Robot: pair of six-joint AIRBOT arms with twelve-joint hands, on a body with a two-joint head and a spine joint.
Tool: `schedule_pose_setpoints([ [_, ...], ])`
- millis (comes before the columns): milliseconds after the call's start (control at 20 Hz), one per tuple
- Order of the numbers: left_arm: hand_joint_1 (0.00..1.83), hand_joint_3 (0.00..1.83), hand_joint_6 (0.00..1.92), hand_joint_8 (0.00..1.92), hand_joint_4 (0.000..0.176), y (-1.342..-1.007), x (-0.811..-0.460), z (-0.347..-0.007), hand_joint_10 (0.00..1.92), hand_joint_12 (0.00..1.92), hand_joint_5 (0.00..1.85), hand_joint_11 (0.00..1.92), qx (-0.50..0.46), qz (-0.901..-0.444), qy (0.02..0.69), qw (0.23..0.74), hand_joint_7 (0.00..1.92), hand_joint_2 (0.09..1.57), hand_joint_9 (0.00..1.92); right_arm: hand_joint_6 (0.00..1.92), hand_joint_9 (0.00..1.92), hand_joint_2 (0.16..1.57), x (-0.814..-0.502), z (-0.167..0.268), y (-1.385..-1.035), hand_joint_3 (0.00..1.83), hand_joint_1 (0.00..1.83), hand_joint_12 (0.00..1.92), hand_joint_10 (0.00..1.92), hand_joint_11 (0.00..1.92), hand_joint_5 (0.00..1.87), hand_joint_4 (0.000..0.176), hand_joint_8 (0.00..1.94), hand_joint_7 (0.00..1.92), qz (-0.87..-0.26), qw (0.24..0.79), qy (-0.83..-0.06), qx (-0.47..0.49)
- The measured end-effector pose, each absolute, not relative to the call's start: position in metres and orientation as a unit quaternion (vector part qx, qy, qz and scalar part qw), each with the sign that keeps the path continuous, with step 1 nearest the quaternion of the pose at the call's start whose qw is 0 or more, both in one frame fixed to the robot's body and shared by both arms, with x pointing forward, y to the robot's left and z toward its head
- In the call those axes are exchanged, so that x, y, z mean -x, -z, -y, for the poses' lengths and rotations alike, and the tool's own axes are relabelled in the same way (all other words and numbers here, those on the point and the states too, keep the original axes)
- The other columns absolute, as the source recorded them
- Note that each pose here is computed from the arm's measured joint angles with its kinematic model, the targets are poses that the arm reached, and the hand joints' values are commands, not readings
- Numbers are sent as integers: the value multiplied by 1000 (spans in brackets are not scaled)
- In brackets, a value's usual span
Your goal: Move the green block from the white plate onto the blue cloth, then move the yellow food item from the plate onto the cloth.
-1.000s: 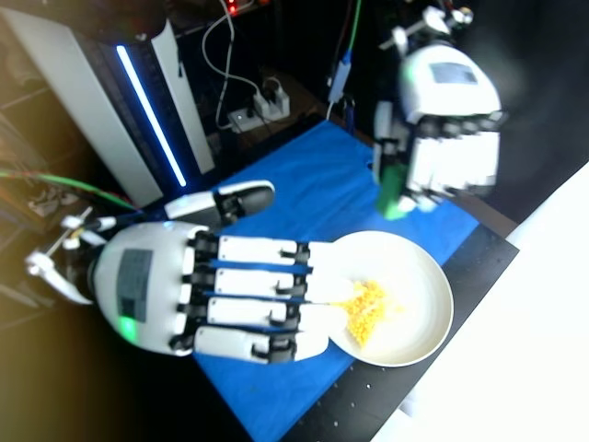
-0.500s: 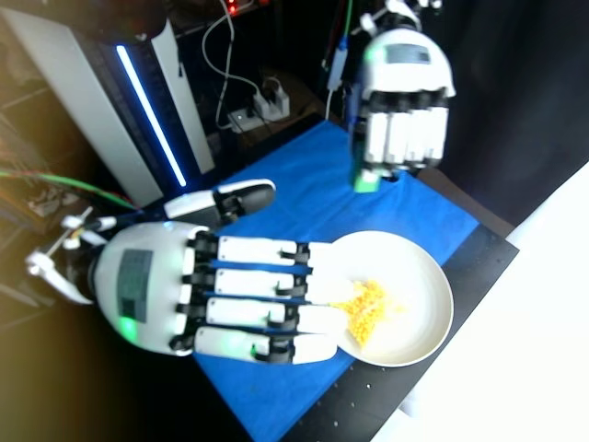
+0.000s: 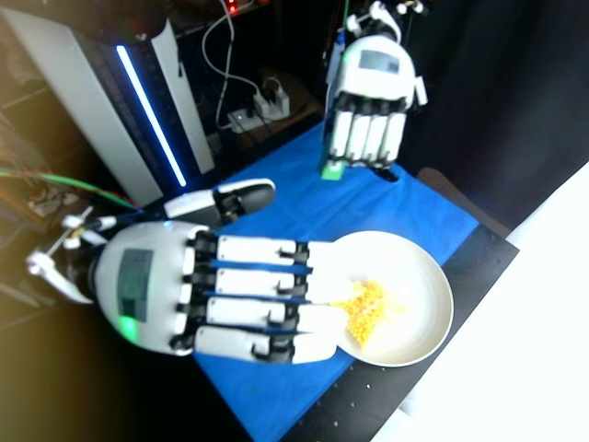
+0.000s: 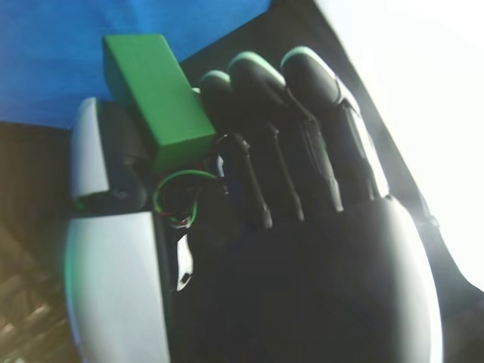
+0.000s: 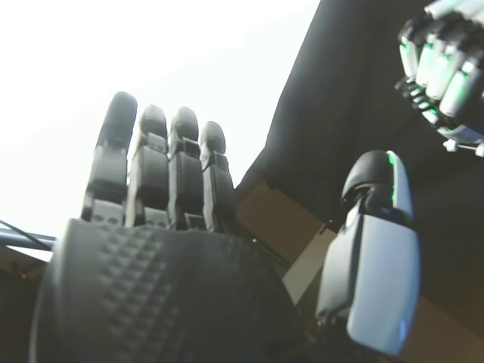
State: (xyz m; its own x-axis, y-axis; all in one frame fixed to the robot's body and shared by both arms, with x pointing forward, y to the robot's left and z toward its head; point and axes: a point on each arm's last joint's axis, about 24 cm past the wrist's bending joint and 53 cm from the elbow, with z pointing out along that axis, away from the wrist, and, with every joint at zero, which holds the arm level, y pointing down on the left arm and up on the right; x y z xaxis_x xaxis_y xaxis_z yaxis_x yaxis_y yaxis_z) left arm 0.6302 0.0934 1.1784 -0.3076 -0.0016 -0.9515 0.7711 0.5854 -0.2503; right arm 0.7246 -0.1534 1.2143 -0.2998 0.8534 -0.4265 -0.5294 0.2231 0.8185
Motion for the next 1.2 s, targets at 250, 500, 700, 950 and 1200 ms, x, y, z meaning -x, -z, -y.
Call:
schedule_pose_setpoints([
  [250, 1279, 0, 457, 1082, 0, -1152, -621, -82, 1122, 1547, 1123, 757, -278, -737, 376, 488, 1074, 1077, 1016, 5, 242, 870, -724, 153, -1214, 3, 563, 667, 10, 0, 340, 0, 6, 317, -534, 572, -604, -151],
  [500, 1283, 0, 478, 984, 0, -1136, -624, -82, 1040, 1547, 1144, 755, -275, -749, 369, 476, 1120, 1057, 1027, 1, 251, 873, -725, 153, -1214, 1, 584, 684, 5, 0, 321, 0, 2, 307, -534, 572, -604, -151],
  [700, 1277, 0, 561, 1013, 0, -1122, -628, -77, 1140, 1641, 1108, 747, -264, -762, 380, 454, 1105, 1065, 1006, 4, 274, 879, -724, 153, -1214, 0, 580, 715, 7, 0, 338, 0, 5, 338, -535, 571, -604, -150],
  [950, 1266, 0, 607, 1090, 0, -1101, -625, -76, 1191, 1634, 1097, 603, -253, -777, 387, 428, 1054, 1078, 897, 3, 258, 884, -724, 153, -1214, 0, 607, 630, 9, 0, 330, 0, 6, 316, -535, 571, -604, -151],
  [1200, 1251, 7, 835, 972, 0, -1098, -626, -78, 900, 1370, 979, 674, -248, -780, 387, 425, 1093, 1085, 940, 0, 286, 884, -724, 153, -1214, 1, 558, 718, 5, 0, 336, 0, 7, 366, -534, 571, -604, -151],
])
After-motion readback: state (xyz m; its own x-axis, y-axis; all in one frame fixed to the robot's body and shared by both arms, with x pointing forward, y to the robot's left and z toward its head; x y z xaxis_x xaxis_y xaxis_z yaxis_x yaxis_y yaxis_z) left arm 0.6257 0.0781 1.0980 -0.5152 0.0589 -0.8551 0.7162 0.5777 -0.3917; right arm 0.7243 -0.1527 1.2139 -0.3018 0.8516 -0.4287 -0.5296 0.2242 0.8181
